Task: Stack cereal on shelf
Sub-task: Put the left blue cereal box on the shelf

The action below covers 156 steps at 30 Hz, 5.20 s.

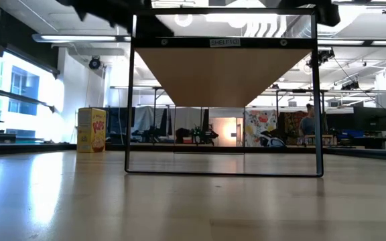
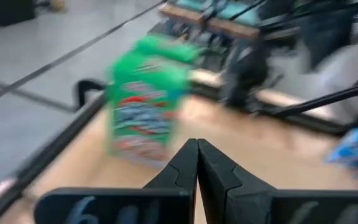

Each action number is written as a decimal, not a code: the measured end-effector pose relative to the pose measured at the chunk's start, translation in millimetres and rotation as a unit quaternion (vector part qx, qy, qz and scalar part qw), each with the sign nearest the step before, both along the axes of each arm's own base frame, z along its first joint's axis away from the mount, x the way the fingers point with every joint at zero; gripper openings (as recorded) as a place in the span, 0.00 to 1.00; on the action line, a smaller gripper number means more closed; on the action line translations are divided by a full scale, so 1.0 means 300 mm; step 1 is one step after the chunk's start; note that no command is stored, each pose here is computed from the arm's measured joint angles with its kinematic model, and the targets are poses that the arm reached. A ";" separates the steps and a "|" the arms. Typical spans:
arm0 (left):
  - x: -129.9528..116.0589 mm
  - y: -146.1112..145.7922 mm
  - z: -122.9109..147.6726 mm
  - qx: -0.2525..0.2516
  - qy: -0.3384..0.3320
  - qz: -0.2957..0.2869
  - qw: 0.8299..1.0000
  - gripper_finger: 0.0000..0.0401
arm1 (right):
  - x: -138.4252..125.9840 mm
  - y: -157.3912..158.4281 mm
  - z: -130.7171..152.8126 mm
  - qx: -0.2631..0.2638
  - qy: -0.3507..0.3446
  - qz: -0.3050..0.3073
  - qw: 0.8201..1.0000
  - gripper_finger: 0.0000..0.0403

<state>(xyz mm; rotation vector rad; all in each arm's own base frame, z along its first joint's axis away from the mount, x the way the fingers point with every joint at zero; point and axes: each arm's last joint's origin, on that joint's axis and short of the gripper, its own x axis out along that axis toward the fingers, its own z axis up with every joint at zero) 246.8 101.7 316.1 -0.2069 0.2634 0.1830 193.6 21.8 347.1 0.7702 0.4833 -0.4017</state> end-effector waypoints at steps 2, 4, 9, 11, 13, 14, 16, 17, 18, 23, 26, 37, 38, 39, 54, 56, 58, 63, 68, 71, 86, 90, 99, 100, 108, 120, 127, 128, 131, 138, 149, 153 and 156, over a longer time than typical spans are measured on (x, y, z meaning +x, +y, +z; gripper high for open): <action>-0.019 -0.064 0.009 -0.007 -0.023 -0.002 1.000 0.00 | -0.023 -0.003 0.006 -0.007 0.002 -0.005 1.000 0.00; -0.039 -0.126 0.007 -0.014 -0.033 -0.003 0.999 0.00 | -0.037 -0.006 0.011 -0.015 0.002 -0.007 1.000 0.00; -0.083 -0.262 -0.009 -0.027 -0.033 -0.021 0.999 0.00 | -0.046 -0.011 0.017 -0.044 0.002 0.003 0.999 0.00; -0.096 -0.300 -0.008 -0.033 -0.041 -0.035 0.998 0.00 | -0.046 -0.011 0.017 -0.056 0.004 0.010 0.998 0.00; -0.110 -0.331 -0.007 -0.042 -0.042 -0.053 0.997 0.00 | -0.046 -0.011 0.017 -0.064 0.006 0.015 0.998 0.00; -0.115 -0.346 -0.003 -0.043 -0.046 -0.063 0.996 0.00 | -0.046 -0.011 0.017 -0.067 0.007 0.018 0.998 0.00; -0.128 -0.371 0.002 -0.043 -0.051 -0.080 0.995 0.00 | -0.046 -0.011 0.017 -0.068 0.007 0.019 0.998 0.00; -0.132 -0.381 0.006 -0.043 -0.053 -0.086 0.994 0.00 | -0.046 -0.010 0.017 -0.067 0.007 0.019 0.998 0.00; -0.135 -0.389 0.008 -0.043 -0.055 -0.088 0.994 0.00 | -0.046 -0.010 0.017 -0.067 0.007 0.019 0.998 0.00; -0.142 -0.407 0.007 -0.035 -0.051 -0.069 0.996 0.01 | -0.046 -0.010 0.017 -0.072 0.008 0.023 0.997 0.00; -0.149 -0.411 0.004 -0.037 -0.044 -0.073 0.996 0.07 | -0.046 -0.010 0.017 -0.073 0.008 0.023 0.997 0.00; -0.221 -0.423 0.067 -0.068 -0.052 -0.176 0.981 0.54 | -0.046 -0.015 0.018 -0.078 0.005 -0.004 0.997 0.14; -0.225 -0.424 0.076 -0.070 -0.051 -0.188 0.978 0.58 | -0.046 -0.016 0.018 -0.079 0.005 -0.007 0.997 0.17; -0.227 -0.426 0.084 -0.069 -0.052 -0.199 0.976 0.62 | -0.046 -0.017 0.019 -0.083 0.004 -0.012 0.997 0.20; -0.291 -0.474 0.104 0.008 0.054 -0.362 0.931 0.79 | -0.042 -0.022 0.027 -0.069 -0.019 -0.057 0.996 0.36; -0.293 -0.500 0.100 0.021 0.061 -0.387 0.920 0.79 | -0.043 -0.022 0.027 -0.069 -0.018 -0.061 0.996 0.36; -0.297 -0.526 0.089 0.041 0.075 -0.416 0.905 0.79 | -0.044 -0.023 0.025 -0.069 -0.016 -0.061 0.996 0.36; -0.301 -0.607 0.041 0.059 0.136 -0.469 0.871 0.79 | -0.047 -0.022 0.020 -0.067 -0.008 -0.058 0.996 0.36; -0.334 -0.699 -0.007 0.088 0.198 -0.520 0.826 0.79 | -0.051 -0.021 0.013 -0.064 0.006 -0.048 0.997 0.36; -0.348 -0.757 -0.028 0.118 0.211 -0.532 0.812 0.79 | -0.057 -0.020 0.004 -0.062 0.024 -0.040 0.997 0.36; -0.316 -0.930 -0.191 0.224 0.310 -0.527 0.759 0.79 | -0.082 -0.023 -0.026 -0.068 0.086 -0.028 0.994 0.36; -0.303 -0.941 -0.217 0.226 0.327 -0.526 0.752 0.79 | -0.082 -0.022 -0.026 -0.067 0.086 -0.027 0.994 0.36; -0.296 -0.955 -0.269 0.219 0.360 -0.536 0.731 0.79 | -0.082 -0.020 -0.027 -0.058 0.087 -0.016 0.994 0.36; -0.295 -0.956 -0.278 0.221 0.364 -0.539 0.727 0.79 | -0.082 -0.020 -0.027 -0.058 0.087 -0.016 0.994 0.36; -0.271 -0.960 -0.310 0.235 0.374 -0.541 0.715 0.79 | -0.082 -0.019 -0.027 -0.058 0.087 -0.015 0.994 0.36; -0.228 -0.974 -0.379 0.246 0.401 -0.539 0.698 0.79 | -0.083 -0.021 -0.027 -0.064 0.088 -0.017 0.994 0.36; -0.216 -0.963 -0.376 0.247 0.397 -0.538 0.701 0.69 | -0.084 -0.021 -0.028 -0.065 0.090 -0.018 0.994 0.36; -0.215 -0.959 -0.372 0.248 0.394 -0.539 0.702 0.66 | -0.084 -0.021 -0.028 -0.065 0.090 -0.018 0.994 0.36; -0.208 -0.943 -0.357 0.243 0.390 -0.532 0.711 0.55 | -0.084 -0.021 -0.028 -0.065 0.090 -0.018 0.994 0.36; -0.221 -0.862 -0.259 0.217 0.357 -0.506 0.754 0.32 | -0.084 -0.022 -0.028 -0.069 0.090 -0.023 0.993 0.36; -0.367 -0.662 0.048 0.147 0.242 -0.413 0.865 0.29 | -0.084 -0.025 -0.027 -0.056 0.081 -0.054 0.994 0.36; -0.349 -0.591 0.187 0.144 0.194 -0.297 0.924 0.30 | -0.084 -0.028 -0.026 -0.037 0.070 -0.085 0.993 0.36; -0.281 -0.548 0.272 0.171 0.172 -0.243 0.939 0.30 | -0.084 -0.028 -0.025 -0.042 0.068 -0.088 0.993 0.36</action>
